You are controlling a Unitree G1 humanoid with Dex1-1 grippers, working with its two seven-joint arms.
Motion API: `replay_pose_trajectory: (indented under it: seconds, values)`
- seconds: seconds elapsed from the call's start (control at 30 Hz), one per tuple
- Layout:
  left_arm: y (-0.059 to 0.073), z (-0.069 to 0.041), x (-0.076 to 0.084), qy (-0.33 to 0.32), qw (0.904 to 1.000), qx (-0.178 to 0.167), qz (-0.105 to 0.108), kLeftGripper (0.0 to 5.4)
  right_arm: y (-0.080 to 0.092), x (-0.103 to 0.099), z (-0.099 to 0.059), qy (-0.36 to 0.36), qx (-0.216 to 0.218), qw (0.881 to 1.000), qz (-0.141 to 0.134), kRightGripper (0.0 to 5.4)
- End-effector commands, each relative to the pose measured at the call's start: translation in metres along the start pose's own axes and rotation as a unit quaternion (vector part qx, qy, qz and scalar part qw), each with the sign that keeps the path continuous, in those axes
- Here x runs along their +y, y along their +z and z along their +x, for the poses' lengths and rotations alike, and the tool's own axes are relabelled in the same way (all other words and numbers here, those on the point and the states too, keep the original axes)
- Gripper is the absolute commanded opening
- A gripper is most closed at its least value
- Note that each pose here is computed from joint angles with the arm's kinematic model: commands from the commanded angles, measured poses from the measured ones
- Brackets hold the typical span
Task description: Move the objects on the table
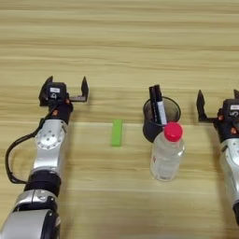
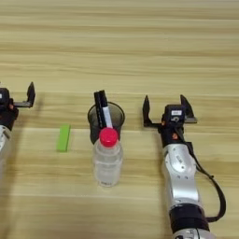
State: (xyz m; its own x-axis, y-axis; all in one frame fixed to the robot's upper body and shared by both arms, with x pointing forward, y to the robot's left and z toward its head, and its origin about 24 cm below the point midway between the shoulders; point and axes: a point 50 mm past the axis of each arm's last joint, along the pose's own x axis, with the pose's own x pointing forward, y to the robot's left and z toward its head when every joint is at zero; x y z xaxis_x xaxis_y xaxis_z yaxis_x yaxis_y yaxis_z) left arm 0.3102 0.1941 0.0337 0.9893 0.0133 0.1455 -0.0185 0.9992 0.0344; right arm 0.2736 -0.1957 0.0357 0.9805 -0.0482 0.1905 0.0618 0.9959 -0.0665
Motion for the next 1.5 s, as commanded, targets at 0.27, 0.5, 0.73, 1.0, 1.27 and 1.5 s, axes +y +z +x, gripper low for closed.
replay_pose_trajectory:
  seconds: [0.27, 0.5, 0.73, 1.0, 1.27, 1.5]
  values:
    - [0.005, 0.002, -0.012, -0.002, 0.9999, -0.010, 0.003, 5.36, 0.022, -0.087, -0.048, 0.141, 0.011, 0.986, -0.093, 5.40]
    - [0.005, 0.002, -0.011, -0.002, 1.0000, -0.009, 0.004, 5.36, 0.032, -0.093, -0.080, 0.300, 0.027, 0.953, -0.016, 5.40]
    - [0.005, 0.002, -0.011, -0.001, 1.0000, -0.008, 0.005, 5.36, 0.037, -0.071, -0.089, 0.424, 0.023, 0.905, 0.024, 5.40]
    - [0.004, 0.001, -0.010, -0.001, 1.0000, -0.006, 0.006, 5.36, 0.040, -0.023, -0.082, 0.499, 0.007, 0.866, 0.026, 5.40]
    - [0.004, 0.001, -0.010, -0.001, 1.0000, -0.006, 0.006, 5.36, 0.040, 0.008, -0.082, 0.530, 0.008, 0.847, 0.036, 5.40]
    - [0.004, 0.002, -0.010, -0.001, 1.0000, -0.005, 0.007, 5.36, 0.037, 0.018, -0.087, 0.563, 0.026, 0.824, 0.047, 5.40]
